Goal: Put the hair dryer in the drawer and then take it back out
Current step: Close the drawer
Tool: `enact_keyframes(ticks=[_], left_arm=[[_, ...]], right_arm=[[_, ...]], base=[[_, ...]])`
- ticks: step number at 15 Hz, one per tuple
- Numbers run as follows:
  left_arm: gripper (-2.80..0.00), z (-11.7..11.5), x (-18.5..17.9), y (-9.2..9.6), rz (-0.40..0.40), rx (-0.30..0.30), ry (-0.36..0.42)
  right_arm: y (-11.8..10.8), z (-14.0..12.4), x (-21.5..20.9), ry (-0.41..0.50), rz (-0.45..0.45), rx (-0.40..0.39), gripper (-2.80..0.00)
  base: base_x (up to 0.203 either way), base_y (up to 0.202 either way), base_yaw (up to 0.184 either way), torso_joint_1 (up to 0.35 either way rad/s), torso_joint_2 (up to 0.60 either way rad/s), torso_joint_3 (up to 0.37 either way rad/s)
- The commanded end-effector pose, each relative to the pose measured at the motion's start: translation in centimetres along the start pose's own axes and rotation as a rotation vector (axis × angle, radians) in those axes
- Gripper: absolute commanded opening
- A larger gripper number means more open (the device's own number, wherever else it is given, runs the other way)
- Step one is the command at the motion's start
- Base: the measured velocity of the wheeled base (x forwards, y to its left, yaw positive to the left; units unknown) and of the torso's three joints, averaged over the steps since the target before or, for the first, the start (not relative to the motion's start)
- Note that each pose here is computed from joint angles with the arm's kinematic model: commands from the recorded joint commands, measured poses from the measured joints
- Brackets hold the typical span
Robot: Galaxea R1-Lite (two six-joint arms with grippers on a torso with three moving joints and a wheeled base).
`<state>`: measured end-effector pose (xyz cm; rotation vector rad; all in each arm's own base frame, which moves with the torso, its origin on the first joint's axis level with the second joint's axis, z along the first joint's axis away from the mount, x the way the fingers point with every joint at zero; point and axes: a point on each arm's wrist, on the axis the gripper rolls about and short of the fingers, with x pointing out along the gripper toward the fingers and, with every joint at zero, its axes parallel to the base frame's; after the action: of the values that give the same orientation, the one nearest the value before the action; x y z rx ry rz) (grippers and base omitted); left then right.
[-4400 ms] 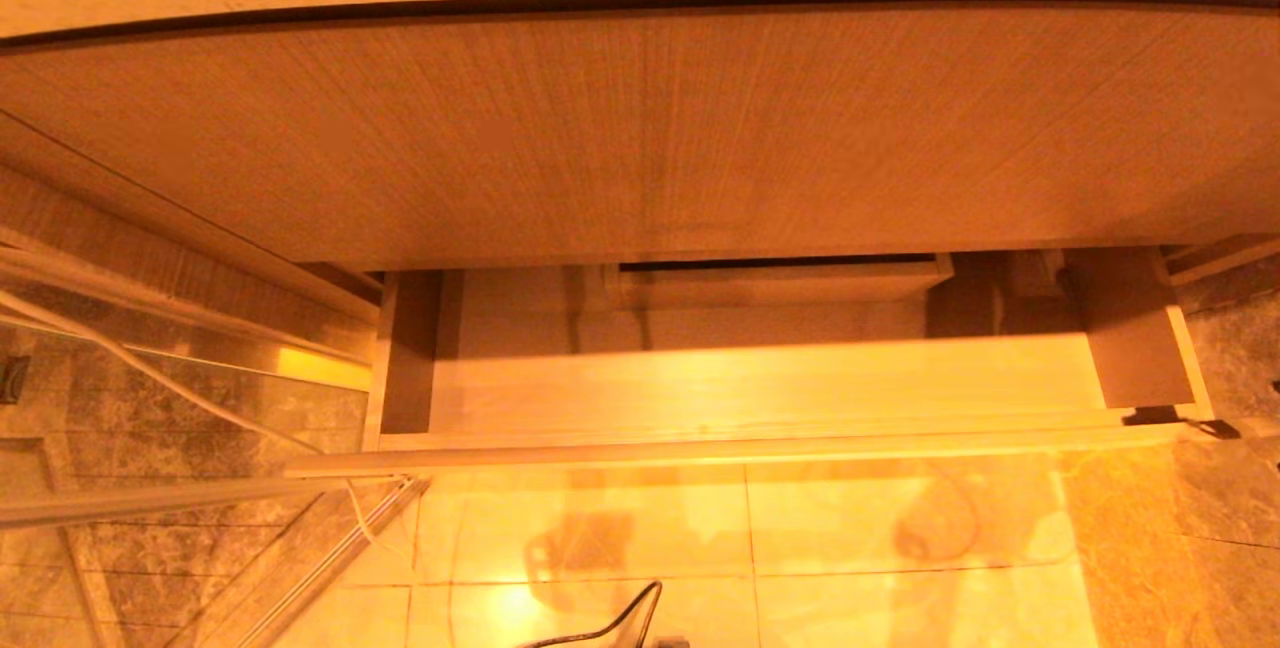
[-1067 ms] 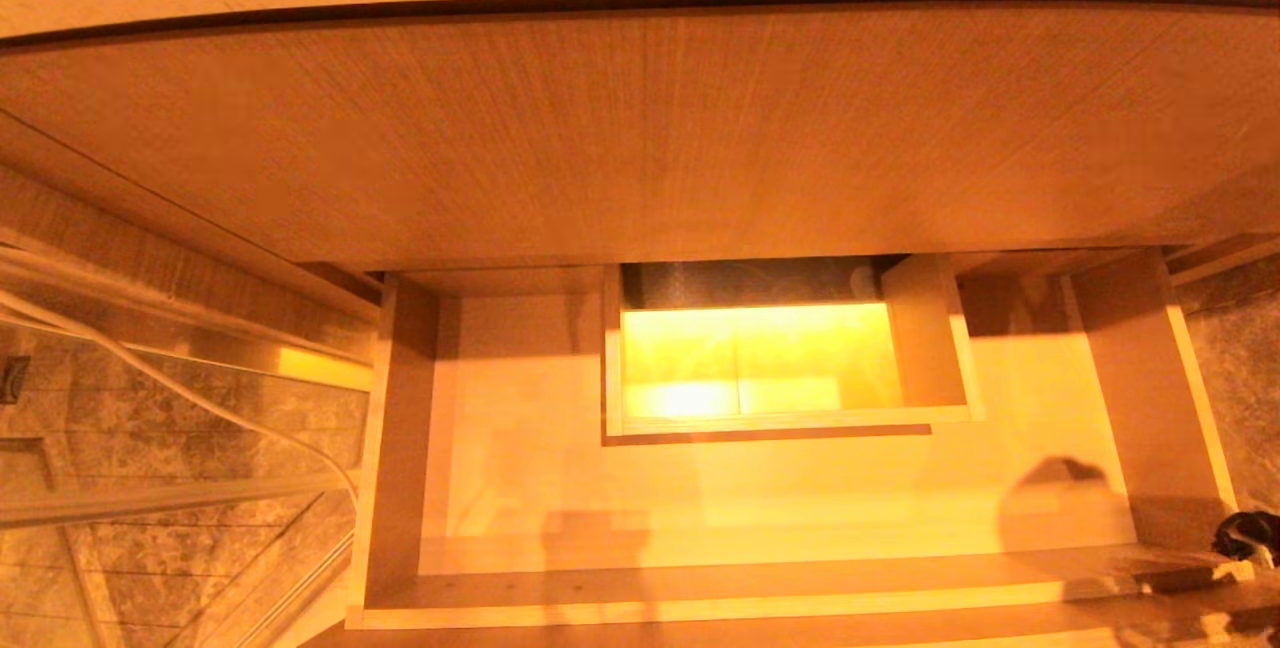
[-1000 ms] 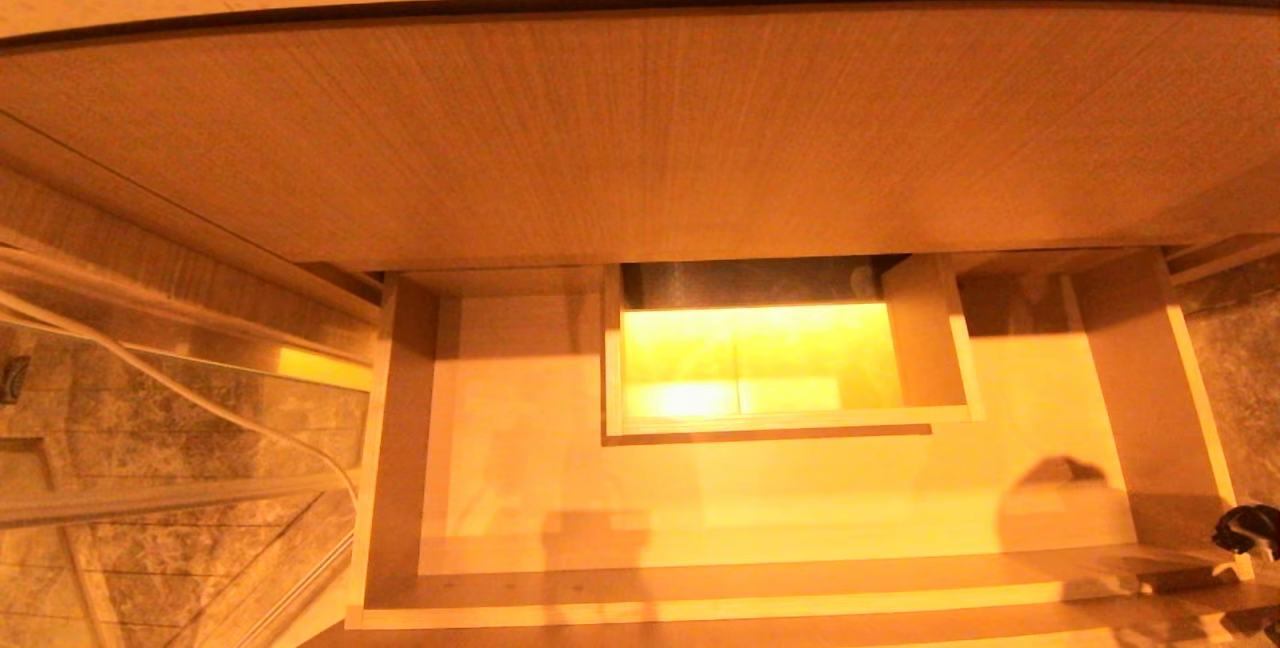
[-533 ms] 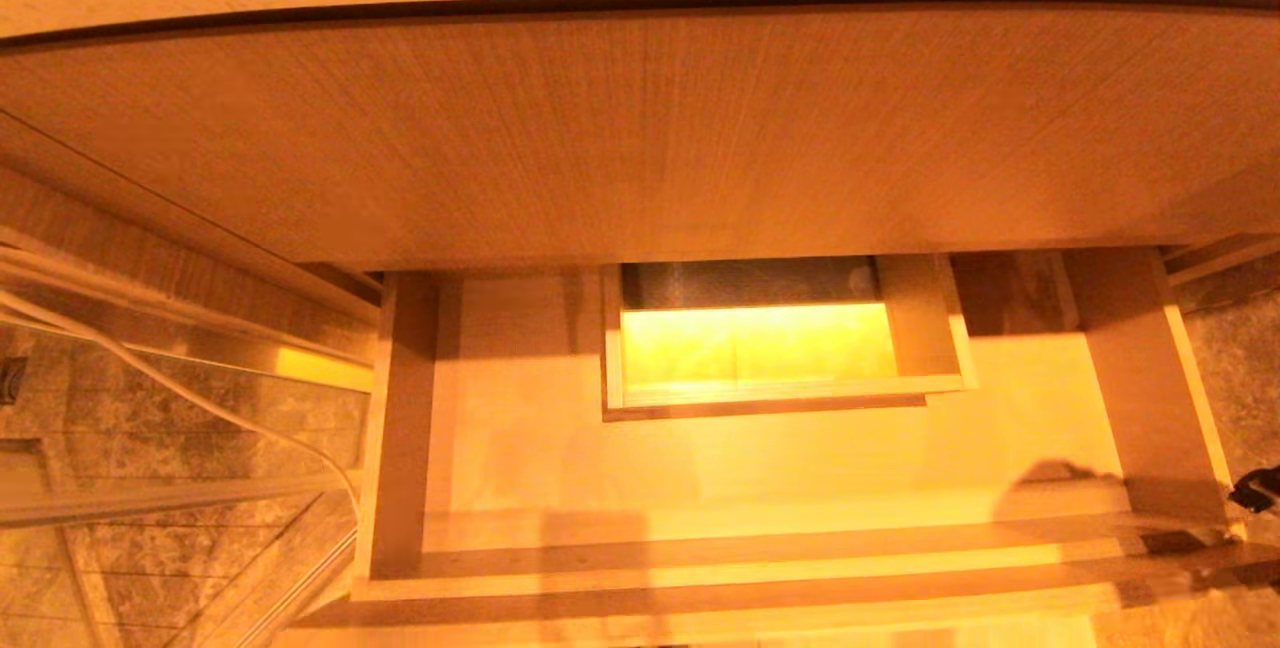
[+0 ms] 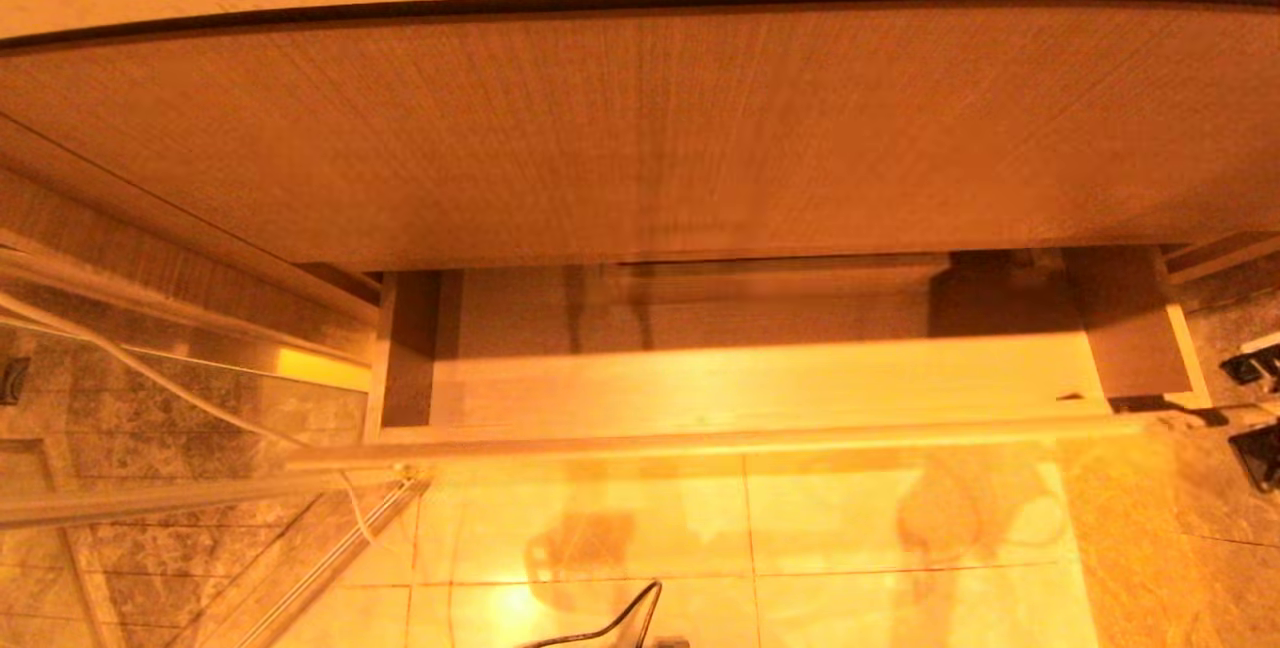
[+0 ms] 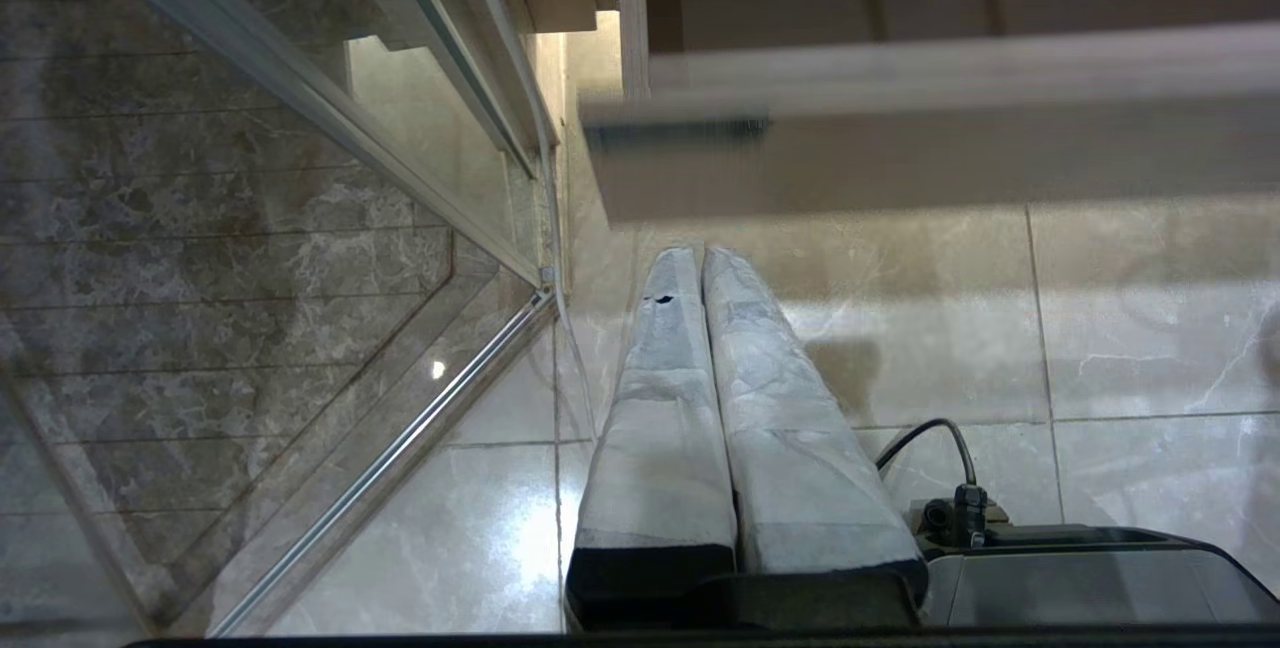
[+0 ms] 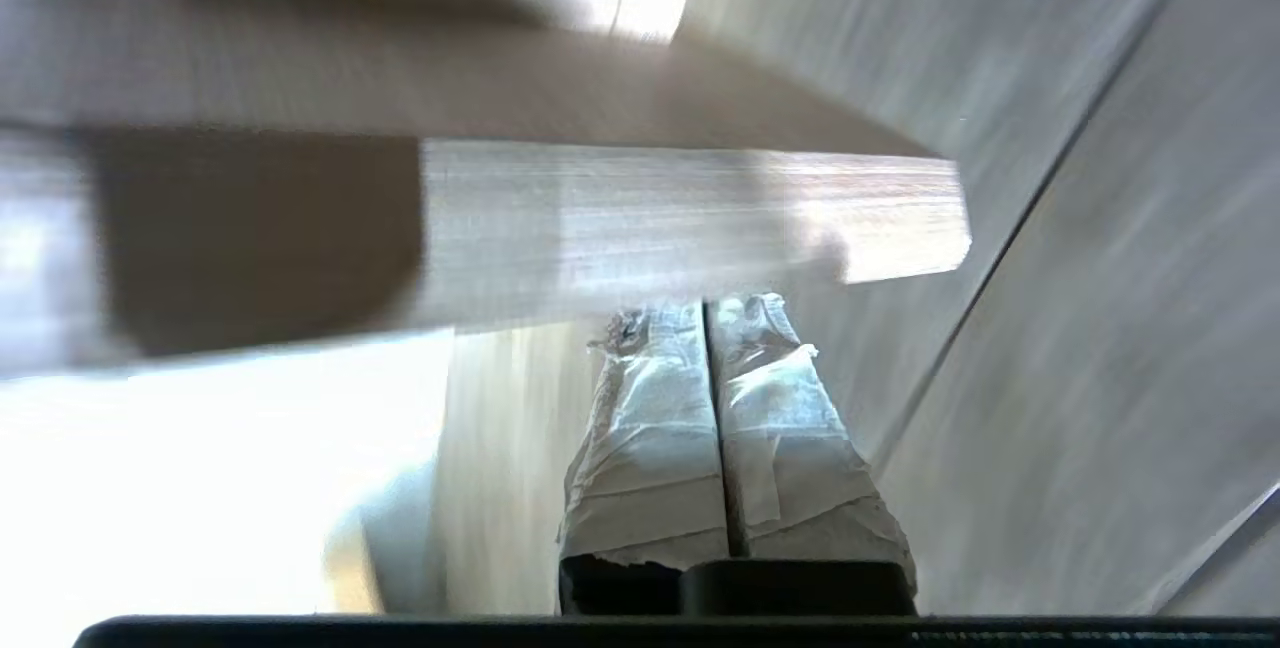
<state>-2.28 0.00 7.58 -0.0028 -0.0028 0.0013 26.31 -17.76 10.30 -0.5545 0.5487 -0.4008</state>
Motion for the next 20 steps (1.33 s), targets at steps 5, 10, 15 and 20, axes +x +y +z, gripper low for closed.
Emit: enact_keyframes(ticks=[5,10,15,20], left_arm=[[-2.80,0.0,0.0,0.0,0.000,0.000,0.000],[-2.80,0.0,0.0,0.0,0.000,0.000,0.000],[-2.80,0.0,0.0,0.0,0.000,0.000,0.000],[-2.80,0.0,0.0,0.0,0.000,0.000,0.000]], right_arm=[[-1.5,4.8,-2.7,-0.312,-0.091,0.008,-2.80],[-2.2,4.6,-5.5,-0.292,-0.043,-0.146,-2.80],[-1.7,4.2,-10.2,-0.279,0.011,-0.186,-2.80],[-0.2,3.6,-18.2,-0.265,0.069,-0.160,-2.80]], base=[[0.000,0.000,0.000,0.000,0.00,0.000],[0.000,0.000,0.000,0.000,0.00,0.000],[0.000,0.000,0.000,0.000,0.00,0.000],[0.000,0.000,0.000,0.000,0.00,0.000]])
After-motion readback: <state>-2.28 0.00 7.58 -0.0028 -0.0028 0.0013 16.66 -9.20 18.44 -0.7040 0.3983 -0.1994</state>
